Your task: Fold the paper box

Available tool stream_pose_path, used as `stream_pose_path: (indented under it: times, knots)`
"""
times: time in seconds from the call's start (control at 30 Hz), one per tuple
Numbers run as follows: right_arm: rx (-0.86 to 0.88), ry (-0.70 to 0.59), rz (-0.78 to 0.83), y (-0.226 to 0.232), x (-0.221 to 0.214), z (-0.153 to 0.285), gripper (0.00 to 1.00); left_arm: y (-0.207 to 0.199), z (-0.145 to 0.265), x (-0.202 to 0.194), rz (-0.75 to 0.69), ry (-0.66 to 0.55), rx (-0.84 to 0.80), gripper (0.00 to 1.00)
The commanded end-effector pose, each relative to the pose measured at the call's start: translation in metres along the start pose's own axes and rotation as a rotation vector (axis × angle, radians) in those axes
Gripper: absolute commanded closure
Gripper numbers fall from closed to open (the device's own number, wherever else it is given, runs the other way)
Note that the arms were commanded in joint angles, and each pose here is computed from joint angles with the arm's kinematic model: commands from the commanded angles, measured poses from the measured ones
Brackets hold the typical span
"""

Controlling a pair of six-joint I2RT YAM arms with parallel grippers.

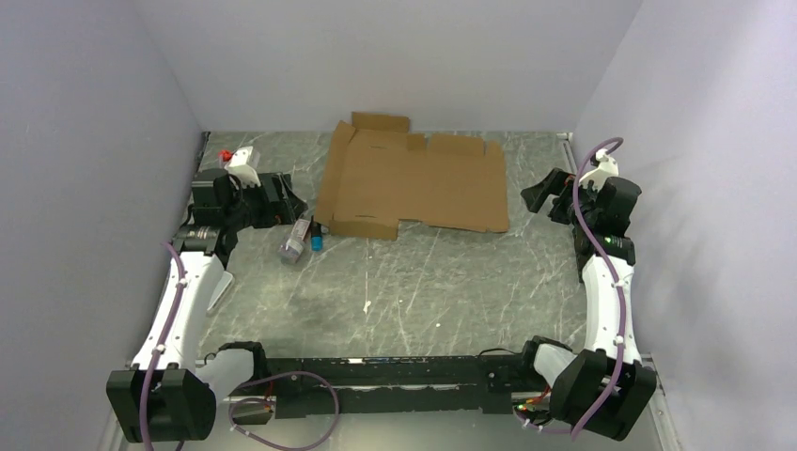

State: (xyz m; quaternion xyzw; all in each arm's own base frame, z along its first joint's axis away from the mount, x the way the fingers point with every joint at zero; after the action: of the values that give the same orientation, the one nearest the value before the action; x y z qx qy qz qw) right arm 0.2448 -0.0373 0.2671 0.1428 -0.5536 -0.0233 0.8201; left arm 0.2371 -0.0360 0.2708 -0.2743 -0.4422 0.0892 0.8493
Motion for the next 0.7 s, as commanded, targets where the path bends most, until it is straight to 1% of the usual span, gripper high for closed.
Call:
stream_pose_path:
  times: [0.0, 0.13, 0.23, 0.3, 0.37, 0.43, 0.53, 0.67]
  knots:
    - [0.022, -0.031, 0.026, 0.0, 0.01, -0.001, 0.0, -0.008, 0.0, 0.007, -0.039, -0.019, -0.096, 0.01]
    - [0.06, -0.022, 0.059, 0.0, 0.005, -0.003, 0.0, -0.012, 0.0, 0.006, -0.039, -0.007, -0.145, 0.01]
    - [0.124, -0.023, 0.12, 0.001, -0.002, -0.003, 0.0, -0.013, -0.002, 0.005, -0.028, 0.003, -0.17, 0.01]
    - [0.198, -0.014, 0.186, 0.003, -0.01, -0.004, 0.0, -0.014, -0.003, 0.004, -0.015, 0.016, -0.194, 0.01]
    - [0.349, -0.02, 0.283, 0.008, -0.018, -0.003, 0.0, -0.016, -0.006, 0.003, 0.005, 0.032, -0.226, 0.01]
    - [0.448, -0.032, 0.343, 0.012, -0.024, -0.001, 0.0, -0.017, -0.009, 0.001, 0.033, 0.05, -0.258, 0.01]
    - [0.497, -0.026, 0.37, 0.015, -0.027, 0.001, 0.0, -0.016, -0.018, -0.005, 0.117, 0.098, -0.293, 0.01]
    - [0.52, -0.014, 0.385, 0.015, -0.031, 0.001, 0.0, -0.009, -0.038, -0.019, 0.288, 0.162, -0.34, 0.02]
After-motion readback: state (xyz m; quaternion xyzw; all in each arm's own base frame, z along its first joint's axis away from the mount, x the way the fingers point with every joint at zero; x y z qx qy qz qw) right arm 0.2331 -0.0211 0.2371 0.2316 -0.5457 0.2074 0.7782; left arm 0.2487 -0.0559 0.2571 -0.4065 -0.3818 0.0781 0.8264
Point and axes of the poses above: each gripper's point midway between its finger pads, its own z axis back along the fingers, its own y axis along the line the jaws close on, x = y × z, the point moved 10 cm from there along z, back along the fingers, and after that the axes turned 10 degrees about z, right-handed, at the moved point
